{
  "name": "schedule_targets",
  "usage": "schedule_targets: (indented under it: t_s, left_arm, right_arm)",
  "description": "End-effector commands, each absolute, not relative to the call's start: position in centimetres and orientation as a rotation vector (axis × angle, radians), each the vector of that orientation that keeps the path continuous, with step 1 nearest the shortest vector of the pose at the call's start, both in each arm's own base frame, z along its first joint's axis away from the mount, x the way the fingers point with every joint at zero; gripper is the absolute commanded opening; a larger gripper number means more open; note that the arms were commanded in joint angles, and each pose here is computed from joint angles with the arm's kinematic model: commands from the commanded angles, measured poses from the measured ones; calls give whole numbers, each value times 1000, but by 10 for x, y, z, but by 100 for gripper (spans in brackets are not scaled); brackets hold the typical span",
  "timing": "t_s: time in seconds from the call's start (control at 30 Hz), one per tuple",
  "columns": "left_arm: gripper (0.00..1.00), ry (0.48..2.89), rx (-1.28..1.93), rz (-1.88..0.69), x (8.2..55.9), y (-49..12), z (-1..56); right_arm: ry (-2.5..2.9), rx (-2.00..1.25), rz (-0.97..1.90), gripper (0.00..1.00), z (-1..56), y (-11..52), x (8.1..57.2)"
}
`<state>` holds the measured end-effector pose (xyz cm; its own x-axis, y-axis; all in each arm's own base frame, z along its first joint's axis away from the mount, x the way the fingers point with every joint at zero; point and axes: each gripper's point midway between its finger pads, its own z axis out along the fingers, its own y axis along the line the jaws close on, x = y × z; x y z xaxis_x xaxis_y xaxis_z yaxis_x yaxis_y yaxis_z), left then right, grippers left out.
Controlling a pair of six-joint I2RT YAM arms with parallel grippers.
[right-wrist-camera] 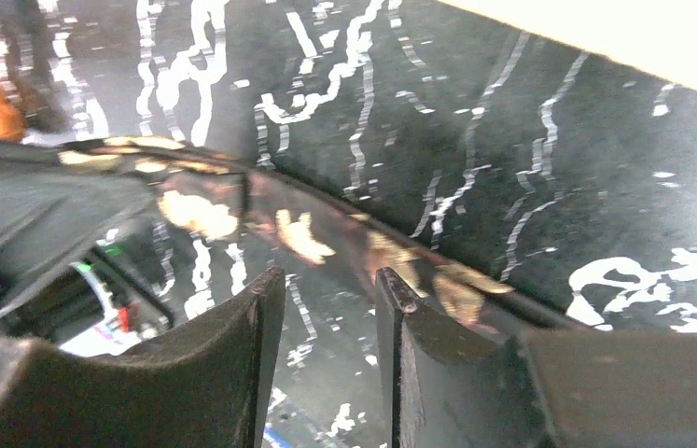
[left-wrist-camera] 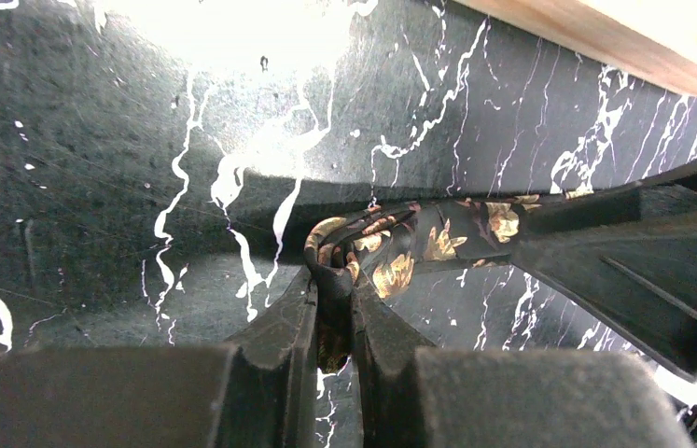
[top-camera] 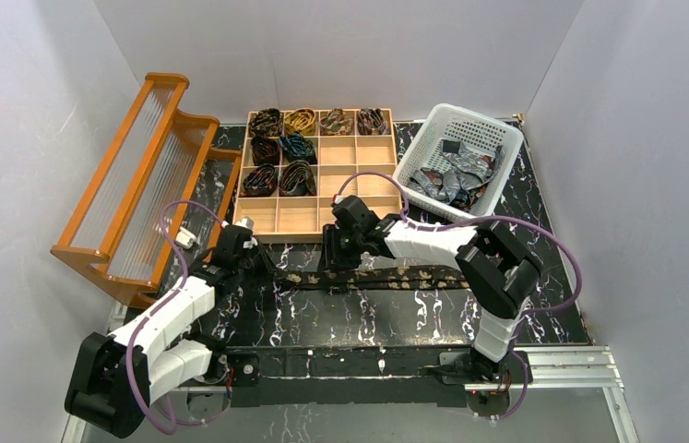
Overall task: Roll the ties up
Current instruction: Roll the tie at the center of the board.
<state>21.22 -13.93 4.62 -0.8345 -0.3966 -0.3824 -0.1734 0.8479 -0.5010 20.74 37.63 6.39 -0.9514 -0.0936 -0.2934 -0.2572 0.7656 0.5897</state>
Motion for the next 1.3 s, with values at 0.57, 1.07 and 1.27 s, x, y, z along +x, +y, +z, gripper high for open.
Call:
schedule_targets:
  t_s: [0.57,1.07,1.27]
  left_arm:
    - [0,2567,-304,-148,217,-107,63]
    - [0,2464,-227,137,222,-99,83]
    - [0,2425,-189,231,227,-106,88]
  right_arm:
    - [2858,-345,904,42,38,378,193]
    - [2659,-143,1179,49,91,382,210]
    - [2615,55,1017,50,92,341,233]
